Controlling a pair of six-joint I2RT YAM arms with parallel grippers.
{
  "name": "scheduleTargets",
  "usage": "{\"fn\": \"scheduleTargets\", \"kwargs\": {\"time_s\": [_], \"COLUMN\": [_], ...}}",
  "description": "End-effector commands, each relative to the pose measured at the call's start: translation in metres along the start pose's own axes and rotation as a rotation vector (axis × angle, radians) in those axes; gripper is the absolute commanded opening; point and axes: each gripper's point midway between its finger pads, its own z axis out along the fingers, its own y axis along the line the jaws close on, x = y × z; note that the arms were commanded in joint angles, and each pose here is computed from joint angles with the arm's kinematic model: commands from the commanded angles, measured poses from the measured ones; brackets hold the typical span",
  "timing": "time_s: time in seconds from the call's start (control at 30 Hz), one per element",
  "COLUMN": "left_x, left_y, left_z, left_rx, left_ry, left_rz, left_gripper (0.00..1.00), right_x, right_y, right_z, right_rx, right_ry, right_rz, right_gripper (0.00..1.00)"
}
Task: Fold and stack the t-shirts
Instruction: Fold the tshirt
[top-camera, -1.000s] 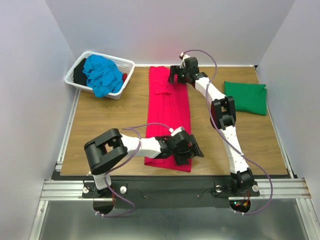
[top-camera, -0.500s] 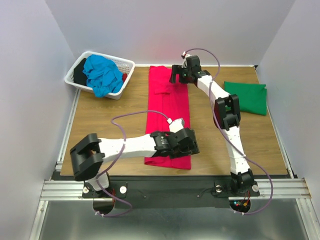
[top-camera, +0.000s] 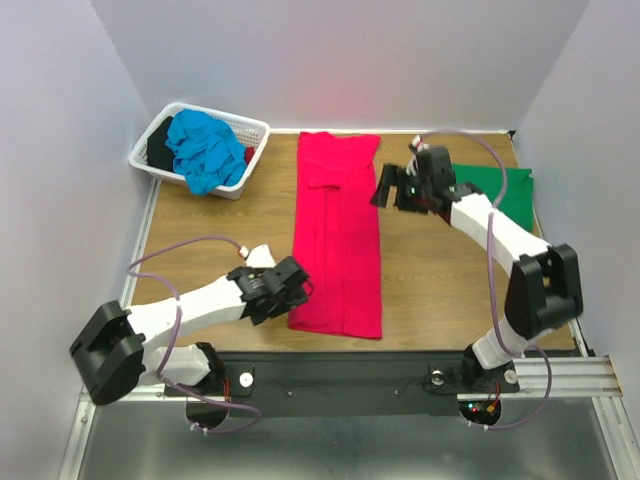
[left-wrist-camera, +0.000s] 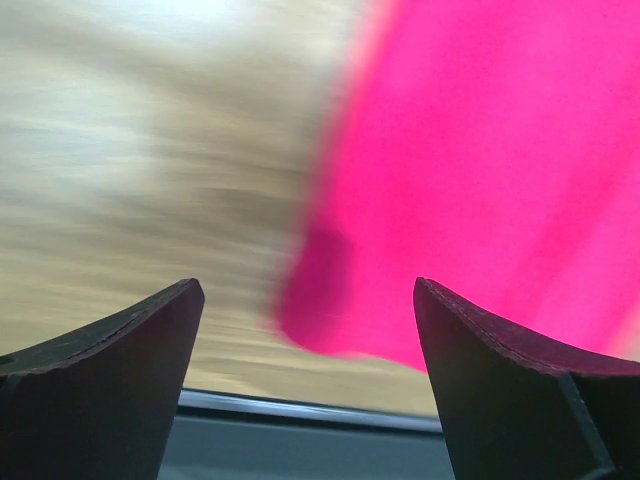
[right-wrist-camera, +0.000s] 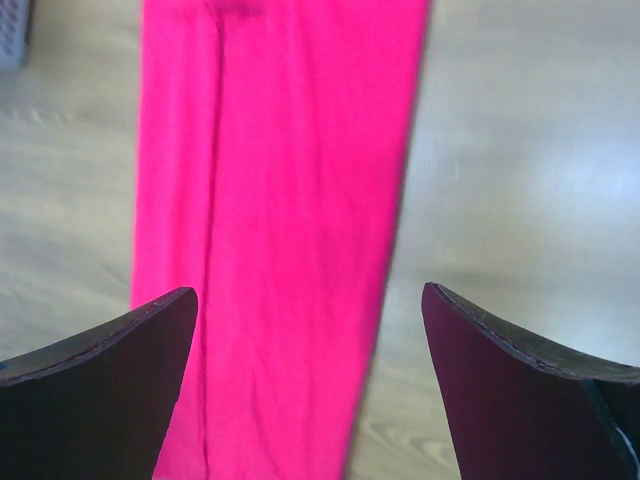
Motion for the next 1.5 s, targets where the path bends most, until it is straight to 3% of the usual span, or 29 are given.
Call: {"fn": "scheduleTargets", "kwargs": {"time_s": [0.0, 0.2, 0.4, 0.43, 0.57, 0.67, 0.77, 1.2, 1.3, 1.47], "left_x": [-0.006, 0.005, 0.025, 0.027, 0.036, 0.044, 0.050, 0.060, 0.062, 0.068], "left_y": [0.016, 0.001, 0.006, 0.011, 0.028, 0.027, 0.030, 0.040, 0.040, 0.035], "left_z": [0.002, 0.004, 0.018, 0.023, 0.030, 0.031, 0.031, 0.024, 0.024, 0.024], "left_rx": [0.063, 0.253, 0.238, 0.208, 0.126, 0.151, 0.155, 0.190, 0.202, 0.245], "left_ry": [-0.009, 0.044, 0.117, 0.123, 0.149, 0.179, 0.203, 0.231, 0.238, 0.264], "left_rz": [-0.043, -0.076, -0.043, -0.044, -0.065, -0.078, -0.085, -0.135, -0.143, -0.151], "left_gripper": [0.98, 0.98, 0.91, 0.81, 0.66, 0.54, 0.35, 0.34, 0.24, 0.20], "right_x": [0.087, 0.142, 0.174, 0.185, 0.213, 0.231, 0.249, 0.309, 0.308, 0.314], "right_y": [-0.022, -0.022, -0.008, -0.009, -0.005, -0.006, -0.005, 0.001, 0.007, -0.009], "right_z": [-0.019, -0.053, -0.081, -0.083, -0.094, -0.097, -0.102, -0.116, -0.114, -0.105], "right_rx": [0.035, -0.035, -0.143, -0.144, -0.193, -0.194, -0.196, -0.150, -0.132, -0.028], "right_ry": [0.135, 0.213, 0.263, 0.289, 0.364, 0.417, 0.465, 0.632, 0.616, 0.583], "right_rz": [0.111, 0.148, 0.209, 0.239, 0.288, 0.329, 0.365, 0.397, 0.385, 0.380], "right_gripper": [1.00, 1.00, 1.00, 1.00, 1.00, 1.00, 1.00, 0.99, 0.93, 0.85]}}
